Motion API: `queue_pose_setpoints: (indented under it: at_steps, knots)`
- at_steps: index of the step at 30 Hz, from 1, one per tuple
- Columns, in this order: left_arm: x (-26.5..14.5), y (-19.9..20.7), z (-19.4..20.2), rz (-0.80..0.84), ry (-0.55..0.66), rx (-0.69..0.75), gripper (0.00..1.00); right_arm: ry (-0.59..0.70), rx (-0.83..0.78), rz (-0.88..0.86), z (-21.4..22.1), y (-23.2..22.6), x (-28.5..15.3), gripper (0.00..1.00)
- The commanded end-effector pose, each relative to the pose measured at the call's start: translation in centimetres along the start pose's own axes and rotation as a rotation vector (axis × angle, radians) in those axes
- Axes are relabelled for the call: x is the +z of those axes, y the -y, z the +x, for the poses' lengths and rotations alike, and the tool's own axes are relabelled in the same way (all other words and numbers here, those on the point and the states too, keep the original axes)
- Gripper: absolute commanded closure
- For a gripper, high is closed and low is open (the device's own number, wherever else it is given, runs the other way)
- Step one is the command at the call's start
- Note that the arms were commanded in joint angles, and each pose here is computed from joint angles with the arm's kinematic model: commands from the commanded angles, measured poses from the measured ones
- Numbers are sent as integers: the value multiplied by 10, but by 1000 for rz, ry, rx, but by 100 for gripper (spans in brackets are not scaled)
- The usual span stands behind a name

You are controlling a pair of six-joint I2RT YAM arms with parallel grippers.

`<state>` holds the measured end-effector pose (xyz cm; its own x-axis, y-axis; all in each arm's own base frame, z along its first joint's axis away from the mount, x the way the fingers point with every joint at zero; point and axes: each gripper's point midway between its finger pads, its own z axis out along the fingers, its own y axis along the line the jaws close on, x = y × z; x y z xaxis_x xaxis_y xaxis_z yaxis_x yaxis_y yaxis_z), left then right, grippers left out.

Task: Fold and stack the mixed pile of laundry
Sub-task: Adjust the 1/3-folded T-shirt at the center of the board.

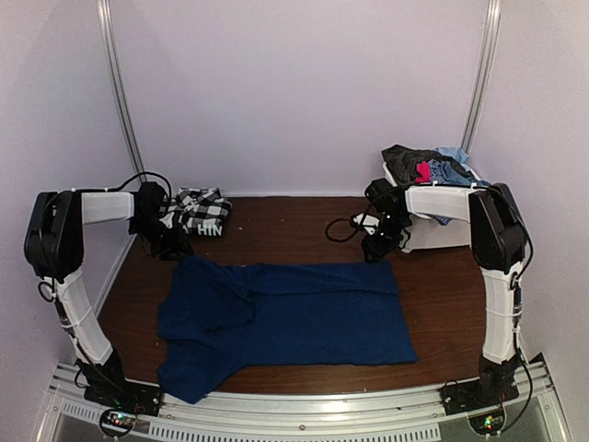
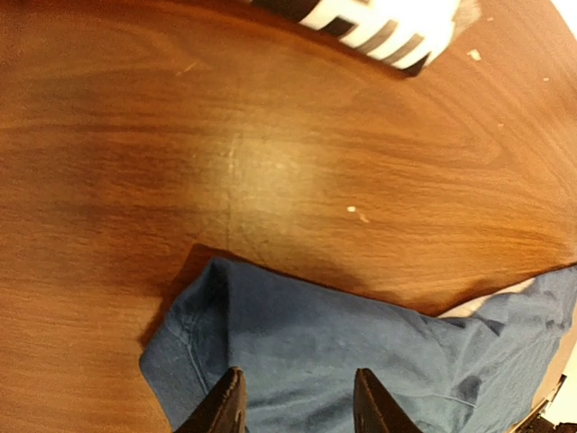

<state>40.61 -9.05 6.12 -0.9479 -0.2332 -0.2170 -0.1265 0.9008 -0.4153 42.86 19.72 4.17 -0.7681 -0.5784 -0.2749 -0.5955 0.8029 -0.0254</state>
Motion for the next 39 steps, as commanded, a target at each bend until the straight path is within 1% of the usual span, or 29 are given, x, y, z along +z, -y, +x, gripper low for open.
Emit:
queue_pose_setpoints:
  at_steps: [1,7,10,14,16,20,21,22,26,28,31,36,37,38,39]
  knots:
    - [10,-10,-7,-20,18,-29,57,-10,-27,15,3,5,-3,55]
    - [17,-14,-6,-24,4,-39,56,-31,-35,17,17,5,3,55]
    - [20,-14,-6,-19,0,-46,57,-41,-34,19,18,5,7,60]
    - [27,-16,-5,-17,-9,-58,60,-47,-30,26,17,7,11,70]
    - [29,-17,-5,-19,-7,-60,67,-51,-29,29,17,8,12,78]
    - [25,-30,-5,-61,-1,-80,89,-63,-12,71,21,15,12,99]
    - [22,-36,-6,-77,8,-91,96,-63,-3,88,21,17,11,100]
    - [18,-41,-8,-89,22,-100,100,-63,11,117,22,23,9,100]
    - [4,-57,-21,-99,87,-137,100,-68,73,243,27,45,-1,100]
    - [1,-59,-29,-98,106,-132,100,-51,106,268,27,51,-4,100]
    - [3,-58,-38,-98,112,-122,100,4,159,307,15,59,-12,100]
    - [11,-62,-48,-105,125,-129,100,28,193,338,-8,69,-11,100]
    - [14,-60,-50,-92,123,-129,100,33,190,327,-13,68,-9,96]
    - [16,-57,-52,-75,119,-127,99,43,188,314,-19,67,-10,86]
    - [16,-54,-53,-61,115,-123,91,43,185,302,-24,65,-12,74]
